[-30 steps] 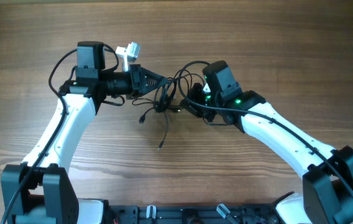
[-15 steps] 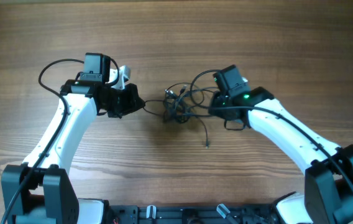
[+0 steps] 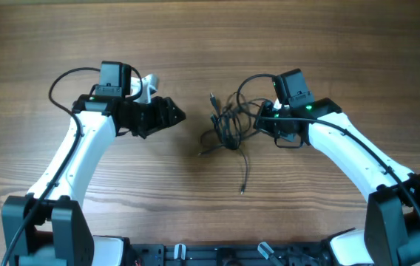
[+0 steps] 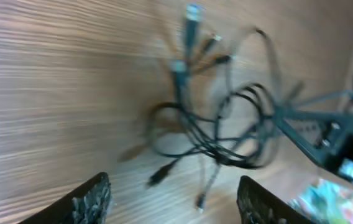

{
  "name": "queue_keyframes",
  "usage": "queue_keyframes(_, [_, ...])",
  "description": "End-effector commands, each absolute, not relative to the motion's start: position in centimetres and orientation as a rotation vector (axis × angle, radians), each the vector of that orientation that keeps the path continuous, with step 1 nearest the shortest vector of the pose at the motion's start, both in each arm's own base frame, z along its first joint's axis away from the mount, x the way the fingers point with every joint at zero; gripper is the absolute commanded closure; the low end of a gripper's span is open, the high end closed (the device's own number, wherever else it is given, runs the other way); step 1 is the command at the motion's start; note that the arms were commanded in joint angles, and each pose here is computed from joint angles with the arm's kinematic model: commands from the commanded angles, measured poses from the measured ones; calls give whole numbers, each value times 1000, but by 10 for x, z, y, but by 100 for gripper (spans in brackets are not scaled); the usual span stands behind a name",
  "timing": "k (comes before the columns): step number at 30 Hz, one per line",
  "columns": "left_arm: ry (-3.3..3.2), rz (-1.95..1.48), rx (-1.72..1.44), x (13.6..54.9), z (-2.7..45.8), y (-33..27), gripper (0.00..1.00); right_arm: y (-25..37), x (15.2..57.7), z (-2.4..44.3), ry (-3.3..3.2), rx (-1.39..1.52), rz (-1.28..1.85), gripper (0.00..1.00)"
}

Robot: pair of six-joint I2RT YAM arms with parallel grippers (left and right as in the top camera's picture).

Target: Untangle cables

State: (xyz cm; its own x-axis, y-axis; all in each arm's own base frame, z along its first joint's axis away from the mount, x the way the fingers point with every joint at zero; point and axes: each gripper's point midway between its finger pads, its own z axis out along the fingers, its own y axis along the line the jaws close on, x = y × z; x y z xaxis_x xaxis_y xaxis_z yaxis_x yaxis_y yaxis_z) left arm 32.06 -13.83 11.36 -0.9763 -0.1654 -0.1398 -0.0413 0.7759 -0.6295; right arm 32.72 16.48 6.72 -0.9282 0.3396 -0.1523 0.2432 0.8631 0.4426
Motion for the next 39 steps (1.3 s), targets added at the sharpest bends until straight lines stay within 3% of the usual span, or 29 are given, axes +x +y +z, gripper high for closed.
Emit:
queue_keyframes(1, [2740, -1118, 29, 308, 130, -174, 30, 202, 320, 81, 2822, 347, 942, 96])
queue_keyframes(8, [2742, -1073, 266, 292, 124, -218, 32, 211, 318, 88, 2812, 315, 1034, 96])
queue_keyframes(18, [2886, -917, 365, 272, 79, -237, 45, 211, 318, 88, 2811, 315, 1034, 96])
queue_keyframes(20, [2931, -814, 367, 270, 66, -232, 55, 212, 318, 89, 2811, 313, 1040, 96])
queue_keyframes(25, [2961, -649, 340, 273, 56, -215, 93, 215, 316, 90, 2811, 299, 1067, 96])
queue_keyframes(26, [2962, -650, 339, 273, 56, -215, 96, 217, 316, 92, 2807, 288, 1091, 96])
queue_keyframes(35, [2956, -647, 269, 283, 58, -203, 96, 269, 328, 173, 2376, -262, 1579, 96])
queue_keyframes(39, [2968, -640, 236, 284, 57, -196, 96, 273, 335, 186, 2306, -282, 1601, 96])
